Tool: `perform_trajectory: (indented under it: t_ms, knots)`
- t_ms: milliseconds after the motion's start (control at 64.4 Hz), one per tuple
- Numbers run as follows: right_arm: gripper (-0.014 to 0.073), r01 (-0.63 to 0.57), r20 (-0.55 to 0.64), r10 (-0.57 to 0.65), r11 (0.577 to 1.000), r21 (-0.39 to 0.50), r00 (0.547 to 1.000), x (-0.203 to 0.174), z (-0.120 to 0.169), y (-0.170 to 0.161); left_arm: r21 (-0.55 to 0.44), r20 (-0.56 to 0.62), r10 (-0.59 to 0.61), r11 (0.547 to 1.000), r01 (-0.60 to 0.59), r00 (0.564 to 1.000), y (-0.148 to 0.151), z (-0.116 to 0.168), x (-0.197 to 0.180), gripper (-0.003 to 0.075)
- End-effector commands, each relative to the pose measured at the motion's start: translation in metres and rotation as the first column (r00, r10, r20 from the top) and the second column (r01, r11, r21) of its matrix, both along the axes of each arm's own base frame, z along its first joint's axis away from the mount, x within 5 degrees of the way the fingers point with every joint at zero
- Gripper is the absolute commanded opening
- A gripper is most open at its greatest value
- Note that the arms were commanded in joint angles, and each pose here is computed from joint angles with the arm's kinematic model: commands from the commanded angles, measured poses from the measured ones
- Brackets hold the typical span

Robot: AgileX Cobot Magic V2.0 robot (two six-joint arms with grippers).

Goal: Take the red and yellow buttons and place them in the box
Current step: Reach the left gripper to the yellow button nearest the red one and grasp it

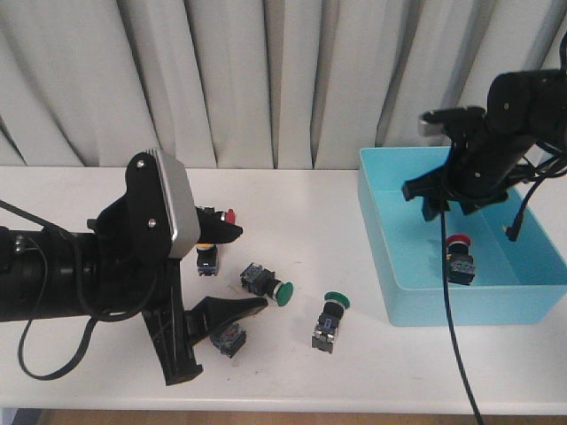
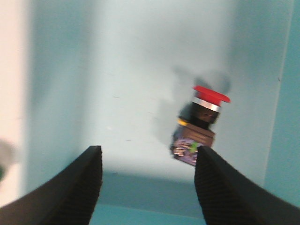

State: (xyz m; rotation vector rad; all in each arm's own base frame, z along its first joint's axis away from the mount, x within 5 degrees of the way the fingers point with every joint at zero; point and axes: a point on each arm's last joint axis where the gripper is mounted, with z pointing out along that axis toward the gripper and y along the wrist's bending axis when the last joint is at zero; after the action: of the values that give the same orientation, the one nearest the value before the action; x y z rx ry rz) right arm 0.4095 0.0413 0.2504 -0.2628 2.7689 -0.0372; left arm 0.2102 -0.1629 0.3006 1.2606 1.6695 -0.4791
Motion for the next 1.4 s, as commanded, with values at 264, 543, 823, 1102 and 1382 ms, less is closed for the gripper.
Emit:
perform_trajectory:
  t_ms: [264, 543, 823, 1102, 1382]
  knots:
    - [0.0439, -0.147, 0.329, 0.116, 0.987, 0.072, 0.937, -0.116, 0.071, 0.041, -0.060, 0.082, 0.145, 0.988, -0.140, 0.986, 0.006, 0.019, 0.009, 0.0538]
    - [0.0439, -0.170, 0.397, 0.115, 0.980, 0.105, 0.910, -0.176, 0.050, 0.033, -0.061, 0.083, 0.151, 0.987, -0.146, 0.985, 0.006, 0.019, 0.010, 0.0538]
    - [0.0439, -0.178, 0.387, 0.128, 0.980, 0.094, 0.913, -0.181, 0.046, 0.031, -0.203, -0.098, 0.413, 0.882, -0.424, 0.905, 0.017, 0.023, 0.022, 0.0538]
    - [0.0439, -0.178, 0.387, 0.128, 0.980, 0.094, 0.913, -0.181, 0.046, 0.031, -0.153, -0.230, 0.520, 0.816, -0.558, 0.823, 0.017, 0.001, 0.049, 0.0533]
    - [0.0439, -0.178, 0.387, 0.128, 0.980, 0.094, 0.913, -0.181, 0.046, 0.031, -0.021, -0.334, 0.575, 0.788, -0.616, 0.747, 0.019, -0.039, 0.102, 0.0533]
